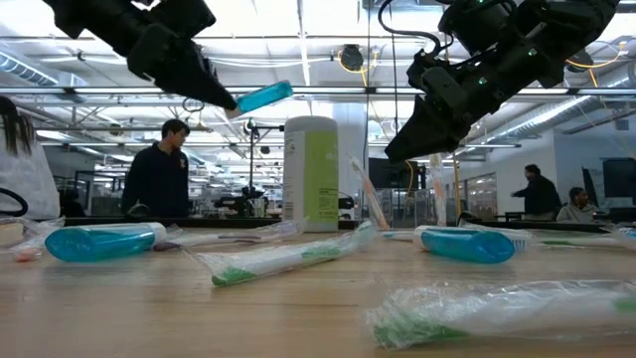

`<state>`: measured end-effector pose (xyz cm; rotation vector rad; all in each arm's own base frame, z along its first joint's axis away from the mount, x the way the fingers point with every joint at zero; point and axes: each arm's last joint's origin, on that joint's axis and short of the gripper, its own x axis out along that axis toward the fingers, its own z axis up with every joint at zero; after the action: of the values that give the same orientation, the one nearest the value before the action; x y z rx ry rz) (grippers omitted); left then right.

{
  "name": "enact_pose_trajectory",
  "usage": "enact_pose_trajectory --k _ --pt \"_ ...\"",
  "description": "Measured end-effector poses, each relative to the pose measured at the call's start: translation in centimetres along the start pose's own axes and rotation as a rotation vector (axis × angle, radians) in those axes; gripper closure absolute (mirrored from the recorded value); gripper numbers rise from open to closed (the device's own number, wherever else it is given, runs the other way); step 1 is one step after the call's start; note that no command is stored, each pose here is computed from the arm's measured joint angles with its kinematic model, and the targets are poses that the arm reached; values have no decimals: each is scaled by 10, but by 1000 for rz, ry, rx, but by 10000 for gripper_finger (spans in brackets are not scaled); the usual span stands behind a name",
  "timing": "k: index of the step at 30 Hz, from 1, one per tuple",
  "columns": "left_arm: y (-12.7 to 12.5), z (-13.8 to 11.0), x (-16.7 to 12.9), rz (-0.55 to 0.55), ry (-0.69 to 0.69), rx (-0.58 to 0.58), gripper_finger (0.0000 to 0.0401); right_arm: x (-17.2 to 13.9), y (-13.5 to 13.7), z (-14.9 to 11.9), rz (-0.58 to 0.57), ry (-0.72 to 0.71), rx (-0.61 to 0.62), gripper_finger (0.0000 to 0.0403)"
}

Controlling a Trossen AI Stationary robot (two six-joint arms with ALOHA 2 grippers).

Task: Pick & Place toothbrushing station
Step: Put the blue mouthwash into the transparent organizer

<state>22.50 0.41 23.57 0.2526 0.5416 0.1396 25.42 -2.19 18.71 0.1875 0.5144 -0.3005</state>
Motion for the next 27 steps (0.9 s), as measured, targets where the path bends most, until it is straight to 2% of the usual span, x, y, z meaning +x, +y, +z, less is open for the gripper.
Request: enact_pose_trajectory --k 6,11,13,17,20,25,27 --pt "-11 -4 17 -30 27 -17 320 0 0 0 0 0 -5 252" --pt "-20 -3 31 -39 6 99 320 0 0 1 1 -13 0 252" --pt "-21 -3 34 -41 5 148 320 0 1 6 12 -66 10 252" --pt "-22 0 39 10 37 227 320 -3 5 25 55 -259 47 252" --pt "-22 2 40 64 66 344 320 -7 6 35 79 -362 60 252" --pt "-22 4 44 123 99 678 319 -12 8 47 99 -498 56 252" --pt "-22 5 45 153 114 760 317 -15 8 52 99 -559 21 252"
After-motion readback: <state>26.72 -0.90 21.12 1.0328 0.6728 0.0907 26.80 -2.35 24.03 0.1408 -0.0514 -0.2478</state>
